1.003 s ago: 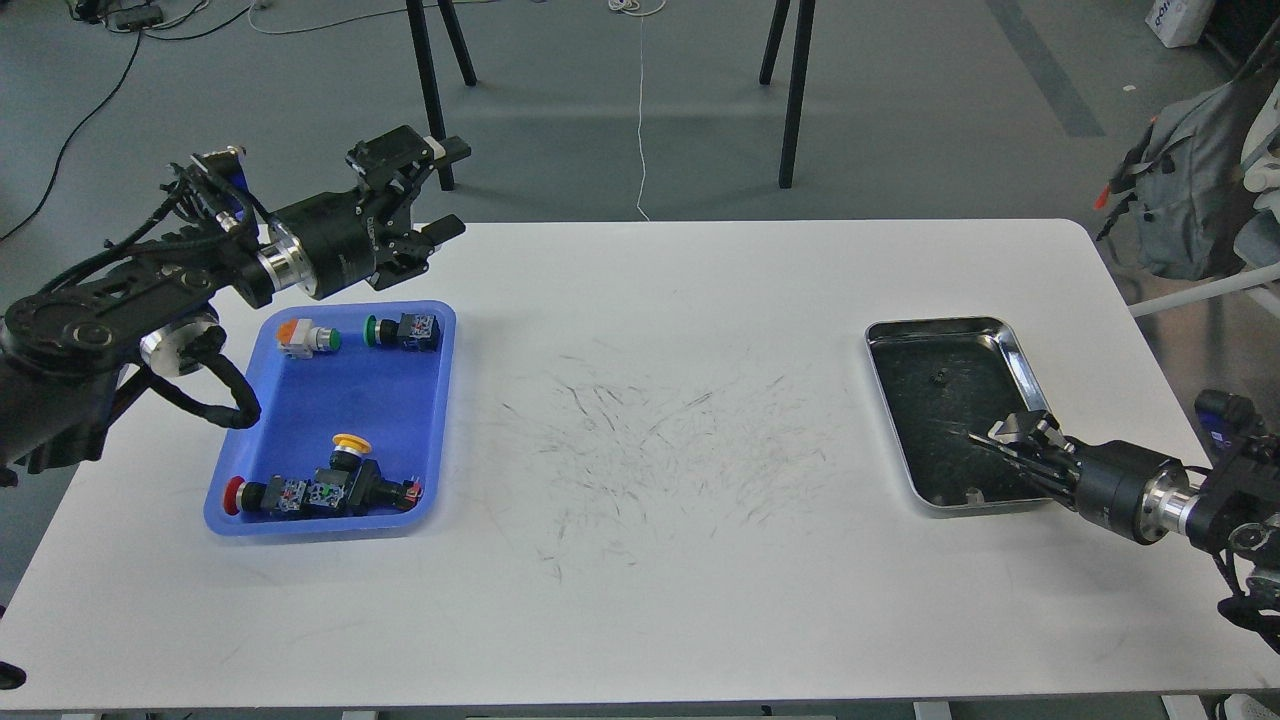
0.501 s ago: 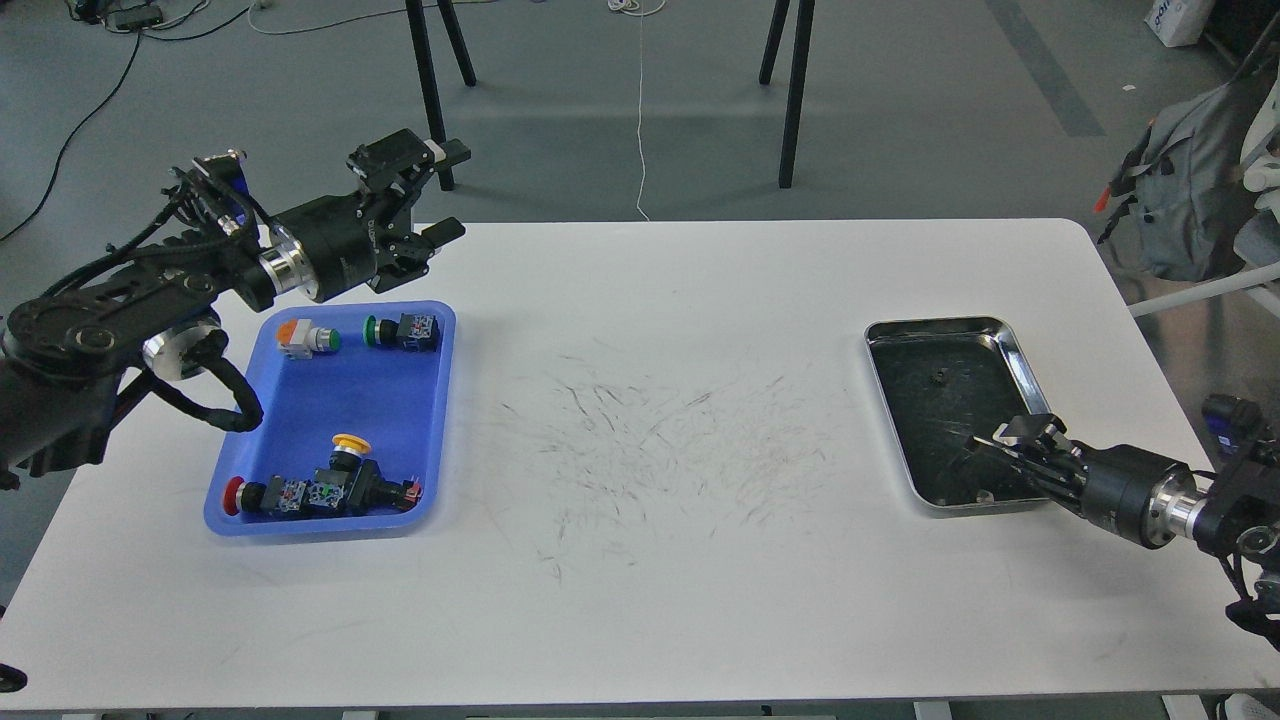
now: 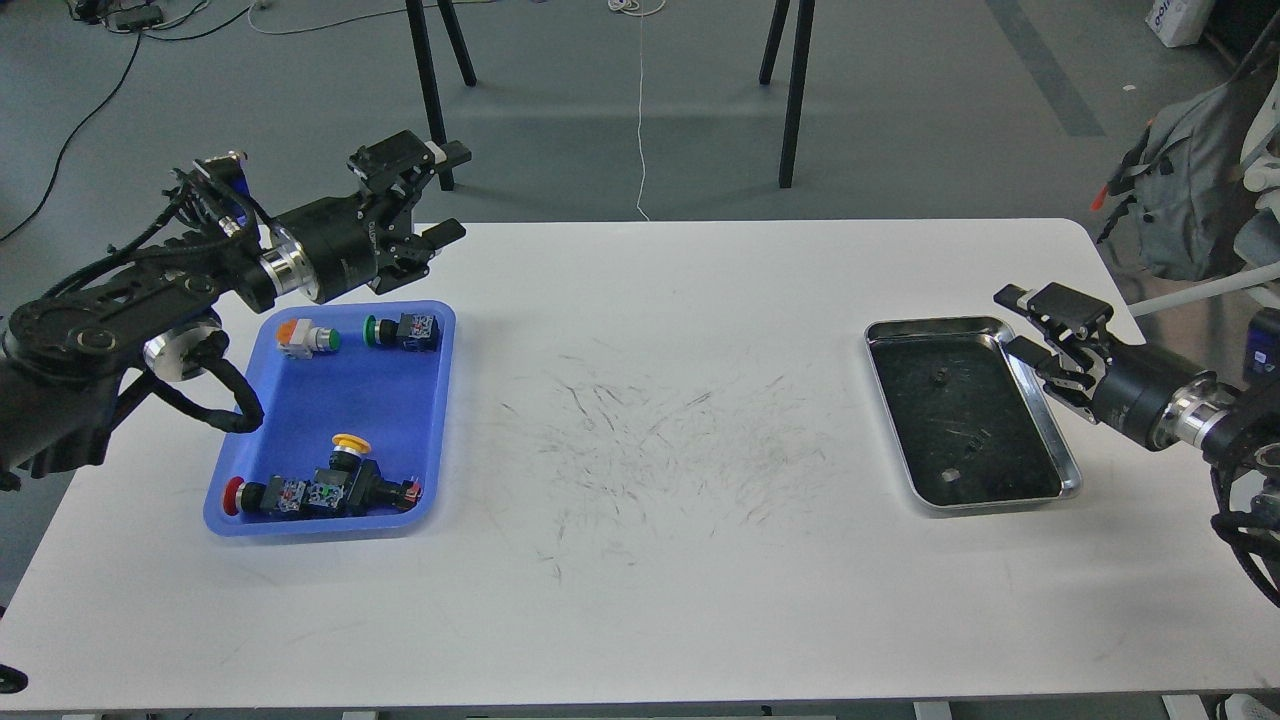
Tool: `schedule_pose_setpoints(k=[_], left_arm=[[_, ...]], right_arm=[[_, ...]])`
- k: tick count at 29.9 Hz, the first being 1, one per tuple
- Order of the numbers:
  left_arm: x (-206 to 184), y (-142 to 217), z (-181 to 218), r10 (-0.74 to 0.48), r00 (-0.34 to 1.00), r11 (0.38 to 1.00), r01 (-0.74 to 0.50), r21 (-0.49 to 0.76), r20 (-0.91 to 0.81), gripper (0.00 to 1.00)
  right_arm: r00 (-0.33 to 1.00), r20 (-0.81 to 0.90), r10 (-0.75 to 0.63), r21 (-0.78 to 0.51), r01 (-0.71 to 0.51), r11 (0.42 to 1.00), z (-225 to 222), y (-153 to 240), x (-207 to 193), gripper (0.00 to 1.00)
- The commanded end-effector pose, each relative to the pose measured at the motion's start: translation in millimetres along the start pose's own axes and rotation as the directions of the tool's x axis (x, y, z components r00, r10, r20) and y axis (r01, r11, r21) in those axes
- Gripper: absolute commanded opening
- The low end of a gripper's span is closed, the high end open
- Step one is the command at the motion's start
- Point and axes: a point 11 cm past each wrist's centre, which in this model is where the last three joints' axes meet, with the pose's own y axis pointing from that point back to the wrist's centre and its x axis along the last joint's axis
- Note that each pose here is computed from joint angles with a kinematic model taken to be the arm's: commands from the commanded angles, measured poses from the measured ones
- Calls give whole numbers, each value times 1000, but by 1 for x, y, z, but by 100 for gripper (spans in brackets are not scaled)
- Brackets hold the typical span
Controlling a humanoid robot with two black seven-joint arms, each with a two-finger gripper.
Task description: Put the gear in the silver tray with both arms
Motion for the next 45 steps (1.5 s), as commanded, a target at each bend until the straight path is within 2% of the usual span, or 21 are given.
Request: schedule_pose_setpoints(k=[1, 9, 16, 21, 27, 33, 39, 45], left_arm=[[-2, 0, -3, 3, 1000, 1000, -3, -5, -15, 100], [1, 0, 1, 30, 997, 999, -33, -42, -68, 100], [5, -1, 8, 52, 990, 994, -64, -89, -131, 100], [8, -6, 13, 100, 961, 975, -146, -167, -259, 100], [1, -13, 9, 112, 942, 966, -178, -189, -315, 100], [20, -9, 17, 200, 902, 928, -299, -221, -383, 100], [24, -6, 17, 207, 901, 927, -305, -218, -380, 100], [30, 3, 15, 202, 914, 938, -284, -201, -351, 100]], right_arm=[[994, 89, 63, 107, -73, 992, -32, -11, 11, 81], [922, 358, 144, 205, -228, 952, -62, -35, 15, 88], [839, 519, 164, 205, -308, 929, -60, -44, 11, 89], [817, 553, 162, 186, -311, 932, -50, -48, 1, 92], [796, 581, 168, 195, -337, 921, -52, -52, 3, 94], [760, 624, 180, 169, -357, 919, -45, -68, -9, 95], [686, 706, 175, 128, -368, 921, -44, -71, -9, 97], [678, 718, 157, 122, -344, 931, -46, -74, -14, 99]])
